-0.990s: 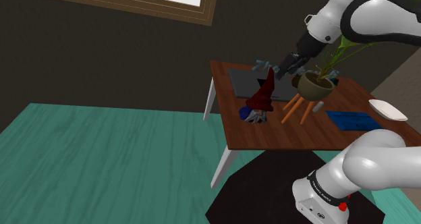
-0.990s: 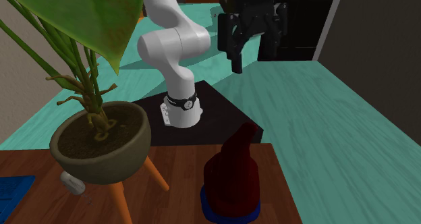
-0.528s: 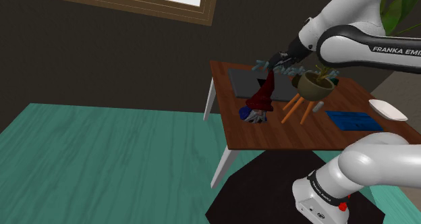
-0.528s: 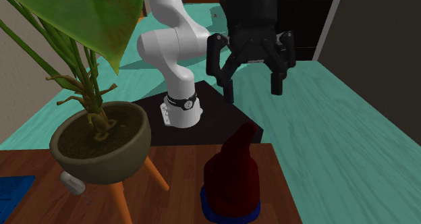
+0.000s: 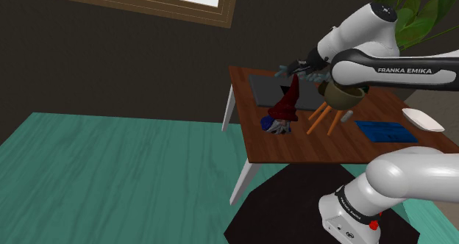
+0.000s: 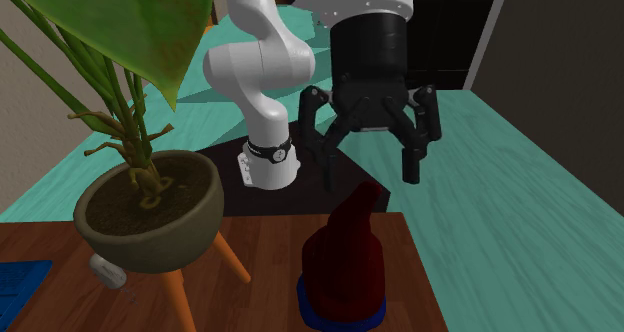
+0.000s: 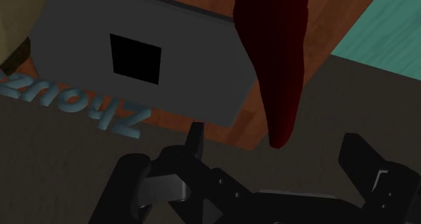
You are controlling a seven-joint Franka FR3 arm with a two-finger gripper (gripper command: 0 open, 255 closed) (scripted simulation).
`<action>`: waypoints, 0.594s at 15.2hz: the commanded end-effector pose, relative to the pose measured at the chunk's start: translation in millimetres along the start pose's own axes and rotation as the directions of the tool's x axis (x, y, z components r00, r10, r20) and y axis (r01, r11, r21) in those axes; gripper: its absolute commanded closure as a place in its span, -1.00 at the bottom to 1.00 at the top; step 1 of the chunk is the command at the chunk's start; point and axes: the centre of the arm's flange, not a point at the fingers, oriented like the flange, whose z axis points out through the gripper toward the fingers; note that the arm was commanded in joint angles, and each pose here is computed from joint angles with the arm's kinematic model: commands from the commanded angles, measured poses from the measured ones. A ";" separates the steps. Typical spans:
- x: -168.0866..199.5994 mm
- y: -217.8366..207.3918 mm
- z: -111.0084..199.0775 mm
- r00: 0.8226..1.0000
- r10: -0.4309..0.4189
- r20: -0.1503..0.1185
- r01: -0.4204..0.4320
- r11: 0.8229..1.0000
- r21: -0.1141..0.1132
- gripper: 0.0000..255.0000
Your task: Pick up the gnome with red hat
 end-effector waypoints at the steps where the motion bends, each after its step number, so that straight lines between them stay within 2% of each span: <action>1: -5.6 -1.6 8.5 1.000 0.001 -0.002 -0.001 1.000 0.000 -1.00; 4: -10.1 -2.4 15.5 1.000 0.001 -0.002 -0.001 1.000 0.000 -1.00; 5: -10.1 -2.0 15.8 1.000 0.001 -0.002 -0.001 1.000 0.000 1.00; 9: -10.0 -2.0 15.5 1.000 0.001 -0.002 -0.001 1.000 0.000 1.00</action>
